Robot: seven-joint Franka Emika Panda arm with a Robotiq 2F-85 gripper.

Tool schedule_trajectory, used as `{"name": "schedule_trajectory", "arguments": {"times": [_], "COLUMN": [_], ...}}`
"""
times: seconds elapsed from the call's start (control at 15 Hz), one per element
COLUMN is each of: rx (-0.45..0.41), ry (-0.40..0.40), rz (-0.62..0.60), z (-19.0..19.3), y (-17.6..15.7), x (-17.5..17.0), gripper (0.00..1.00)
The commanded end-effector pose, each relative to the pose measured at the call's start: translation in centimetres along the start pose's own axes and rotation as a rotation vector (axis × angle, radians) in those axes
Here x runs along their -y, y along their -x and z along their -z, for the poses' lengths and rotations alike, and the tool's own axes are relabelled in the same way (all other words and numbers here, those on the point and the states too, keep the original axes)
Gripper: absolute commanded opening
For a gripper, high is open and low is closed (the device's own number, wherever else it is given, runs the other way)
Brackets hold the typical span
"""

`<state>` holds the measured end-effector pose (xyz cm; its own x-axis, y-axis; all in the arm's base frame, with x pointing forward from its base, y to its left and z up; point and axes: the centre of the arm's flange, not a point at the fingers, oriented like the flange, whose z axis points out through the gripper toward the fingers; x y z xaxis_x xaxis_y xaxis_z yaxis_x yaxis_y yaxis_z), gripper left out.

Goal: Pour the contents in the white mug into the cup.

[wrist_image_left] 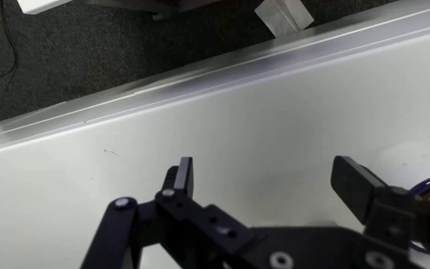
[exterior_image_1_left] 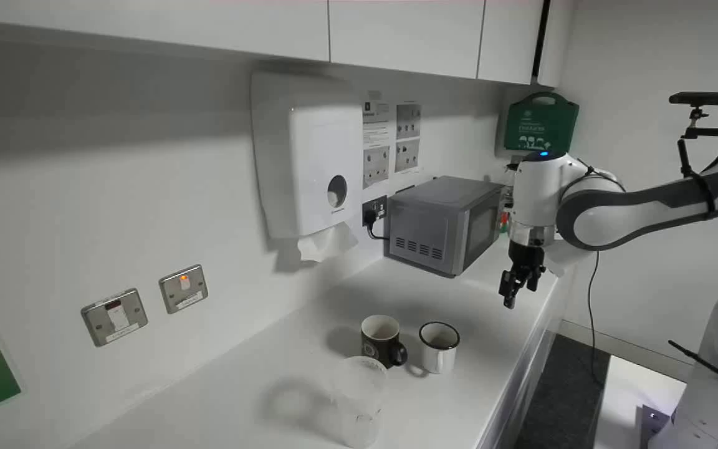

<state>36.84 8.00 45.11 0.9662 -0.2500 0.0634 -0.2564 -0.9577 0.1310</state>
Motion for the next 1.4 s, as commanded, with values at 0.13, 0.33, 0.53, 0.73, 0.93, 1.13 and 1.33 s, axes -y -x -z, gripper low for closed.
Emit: {"name": "schedule_trajectory", "arguments": {"times": [0.13, 0.33, 0.53, 0.73, 0.93, 1.13, 1.33], "rx": [0.0, 0.0, -0.029, -0.102, -0.196, -0.25, -0.276], "ry": [0.0, 0.0, -0.01, -0.039, -0.069, -0.103, -0.116], "rz": [0.0, 0.0, 0.013, 0.126, 0.254, 0.318, 0.331], "z": [0.0, 0.0, -0.2, 0.3, 1.1, 1.6, 1.5], "y": [0.0, 0.0, 0.5, 0.7, 0.8, -0.3, -2.3], "x": [0.0, 0.0, 1.7, 6.1, 10.2, 12.5, 12.8], "gripper": [1.0, 1.0, 1.0, 1.0, 1.0, 1.0, 1.0]}}
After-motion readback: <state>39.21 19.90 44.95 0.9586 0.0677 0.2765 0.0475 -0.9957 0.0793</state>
